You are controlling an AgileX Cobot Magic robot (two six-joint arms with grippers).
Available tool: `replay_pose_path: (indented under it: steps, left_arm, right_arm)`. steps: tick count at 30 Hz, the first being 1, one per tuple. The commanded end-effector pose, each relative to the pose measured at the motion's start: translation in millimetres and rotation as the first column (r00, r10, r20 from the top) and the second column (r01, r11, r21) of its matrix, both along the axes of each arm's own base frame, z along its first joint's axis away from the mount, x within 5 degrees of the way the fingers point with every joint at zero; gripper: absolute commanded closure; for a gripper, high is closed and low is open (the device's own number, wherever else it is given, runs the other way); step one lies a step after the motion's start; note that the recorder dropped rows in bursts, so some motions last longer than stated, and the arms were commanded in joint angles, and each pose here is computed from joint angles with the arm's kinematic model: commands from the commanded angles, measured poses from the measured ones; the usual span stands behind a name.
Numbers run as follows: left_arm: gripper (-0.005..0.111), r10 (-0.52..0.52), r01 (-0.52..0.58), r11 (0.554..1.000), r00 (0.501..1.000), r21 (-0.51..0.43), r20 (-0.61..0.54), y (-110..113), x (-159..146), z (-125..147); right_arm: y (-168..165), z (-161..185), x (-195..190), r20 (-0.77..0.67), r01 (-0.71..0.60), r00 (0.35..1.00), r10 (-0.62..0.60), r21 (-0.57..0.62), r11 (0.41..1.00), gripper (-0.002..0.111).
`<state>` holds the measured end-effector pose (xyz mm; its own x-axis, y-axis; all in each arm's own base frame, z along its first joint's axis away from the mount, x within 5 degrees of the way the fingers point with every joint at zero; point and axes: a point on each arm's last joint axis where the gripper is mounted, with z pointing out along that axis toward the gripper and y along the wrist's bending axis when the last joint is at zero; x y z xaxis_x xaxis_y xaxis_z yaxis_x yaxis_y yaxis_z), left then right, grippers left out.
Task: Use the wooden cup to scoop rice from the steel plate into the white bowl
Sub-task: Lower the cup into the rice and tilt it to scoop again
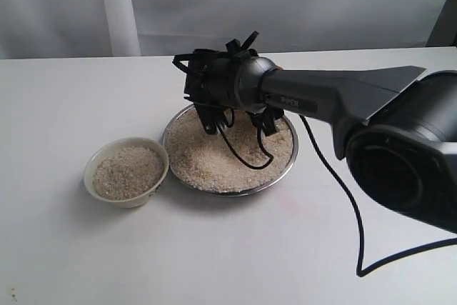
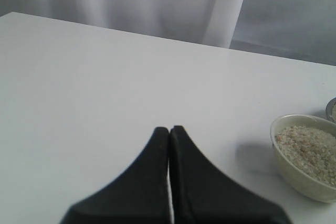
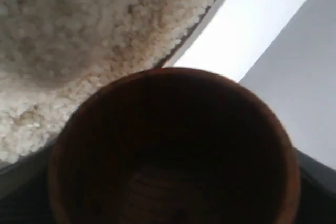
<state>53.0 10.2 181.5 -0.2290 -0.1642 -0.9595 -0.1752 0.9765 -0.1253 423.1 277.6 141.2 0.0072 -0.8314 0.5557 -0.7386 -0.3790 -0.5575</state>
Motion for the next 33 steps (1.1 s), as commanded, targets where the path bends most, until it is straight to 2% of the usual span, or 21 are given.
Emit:
replay_pose_path:
  steps: [1,21,33]
  left_arm:
    - [0.107,-0.006,0.006,1.0,1.0,-0.006,0.013,-0.5,0.0,1.8]
    - [0.107,-0.006,0.006,1.0,1.0,-0.006,0.013,-0.5,0.0,1.8]
    - [0.107,-0.006,0.006,1.0,1.0,-0.006,0.013,-0.5,0.0,1.8]
  right_arm:
    - [-1.7,-8.6,3.8,-0.01,-0.022,1.0,0.022,-0.036,0.999,0.108]
    - [5.7,-22.4,-0.2,-0.091,-0.053,0.994,0.056,0.039,0.998,0.108]
    - [28.2,-30.3,-17.2,-0.184,-0.106,0.974,0.13,0.132,0.985,0.108]
